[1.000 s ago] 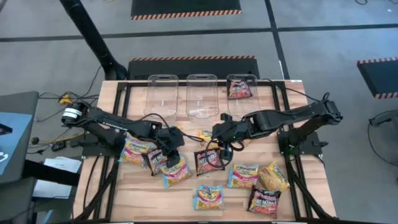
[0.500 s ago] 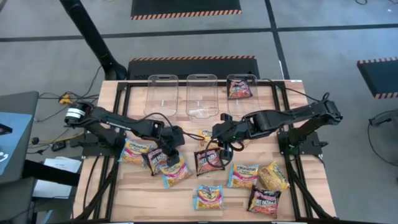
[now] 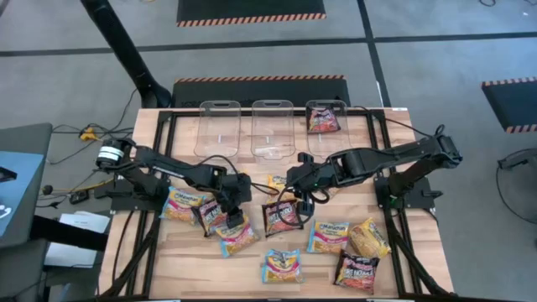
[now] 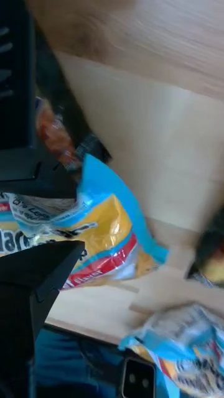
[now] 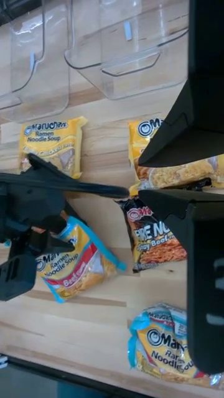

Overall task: Sort Maruchan noodles
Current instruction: Put the blue noodle pack into the middle transparent bin

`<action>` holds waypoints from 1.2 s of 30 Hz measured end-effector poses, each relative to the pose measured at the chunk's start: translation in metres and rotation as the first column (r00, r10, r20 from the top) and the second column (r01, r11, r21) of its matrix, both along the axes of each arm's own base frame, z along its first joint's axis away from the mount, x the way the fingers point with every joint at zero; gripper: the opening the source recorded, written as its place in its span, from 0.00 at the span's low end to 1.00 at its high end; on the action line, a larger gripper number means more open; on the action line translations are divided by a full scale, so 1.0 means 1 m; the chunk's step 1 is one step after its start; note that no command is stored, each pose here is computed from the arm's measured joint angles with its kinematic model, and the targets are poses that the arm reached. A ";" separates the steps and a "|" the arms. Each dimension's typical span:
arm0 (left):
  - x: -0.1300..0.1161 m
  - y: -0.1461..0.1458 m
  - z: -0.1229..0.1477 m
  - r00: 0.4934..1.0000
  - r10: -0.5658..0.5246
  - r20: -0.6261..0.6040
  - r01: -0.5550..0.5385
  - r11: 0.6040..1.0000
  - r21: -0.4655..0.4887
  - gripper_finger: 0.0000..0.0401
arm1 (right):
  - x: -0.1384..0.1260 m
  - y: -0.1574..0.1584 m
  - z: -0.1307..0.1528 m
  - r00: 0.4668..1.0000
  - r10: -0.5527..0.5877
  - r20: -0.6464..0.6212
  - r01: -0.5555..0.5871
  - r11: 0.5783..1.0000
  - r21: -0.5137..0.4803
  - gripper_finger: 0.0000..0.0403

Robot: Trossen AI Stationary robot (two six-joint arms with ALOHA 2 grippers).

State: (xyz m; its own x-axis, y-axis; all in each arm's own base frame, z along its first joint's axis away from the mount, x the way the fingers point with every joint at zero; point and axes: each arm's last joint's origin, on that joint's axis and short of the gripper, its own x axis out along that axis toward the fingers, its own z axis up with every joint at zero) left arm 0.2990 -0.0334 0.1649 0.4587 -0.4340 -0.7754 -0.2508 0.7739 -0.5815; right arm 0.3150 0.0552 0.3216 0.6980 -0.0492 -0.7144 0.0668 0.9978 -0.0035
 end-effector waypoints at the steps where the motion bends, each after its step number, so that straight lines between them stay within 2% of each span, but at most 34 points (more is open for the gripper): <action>1: 0.000 0.000 0.000 1.000 -0.005 0.004 0.005 1.000 0.002 0.26 | 0.000 0.000 0.000 1.000 0.000 -0.001 0.000 1.000 0.000 0.23; 5: 0.002 -0.001 0.001 0.999 -0.019 0.029 0.019 1.000 -0.005 0.21 | 0.000 0.000 0.000 1.000 0.000 -0.001 0.000 1.000 0.000 0.23; 12: 0.004 -0.001 0.003 0.997 -0.032 0.066 0.032 0.999 0.002 0.02 | 0.000 0.000 0.000 1.000 -0.001 -0.002 0.001 1.000 0.000 0.23; 16: 0.005 -0.001 0.003 0.996 -0.036 0.081 0.034 0.999 0.021 0.00 | 0.000 -0.001 0.000 1.000 -0.002 -0.002 0.002 1.000 -0.001 0.23; 24: 0.012 -0.003 0.012 0.979 -0.050 0.195 0.053 0.999 -0.010 0.00 | 0.000 -0.001 0.000 1.000 -0.003 -0.002 0.003 1.000 -0.001 0.23; 36: 0.009 0.010 0.021 0.975 -0.035 0.219 0.038 0.999 -0.010 0.00 | 0.000 0.000 0.000 1.000 0.020 -0.006 -0.020 1.000 -0.017 0.23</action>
State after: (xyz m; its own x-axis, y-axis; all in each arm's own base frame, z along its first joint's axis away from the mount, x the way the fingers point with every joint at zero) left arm 0.3084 -0.0230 0.1856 0.6001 -0.4637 -0.6518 -0.0882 0.7715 -0.6301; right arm 0.3150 0.0548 0.3211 0.6946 -0.0475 -0.7178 0.0471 0.9987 -0.0205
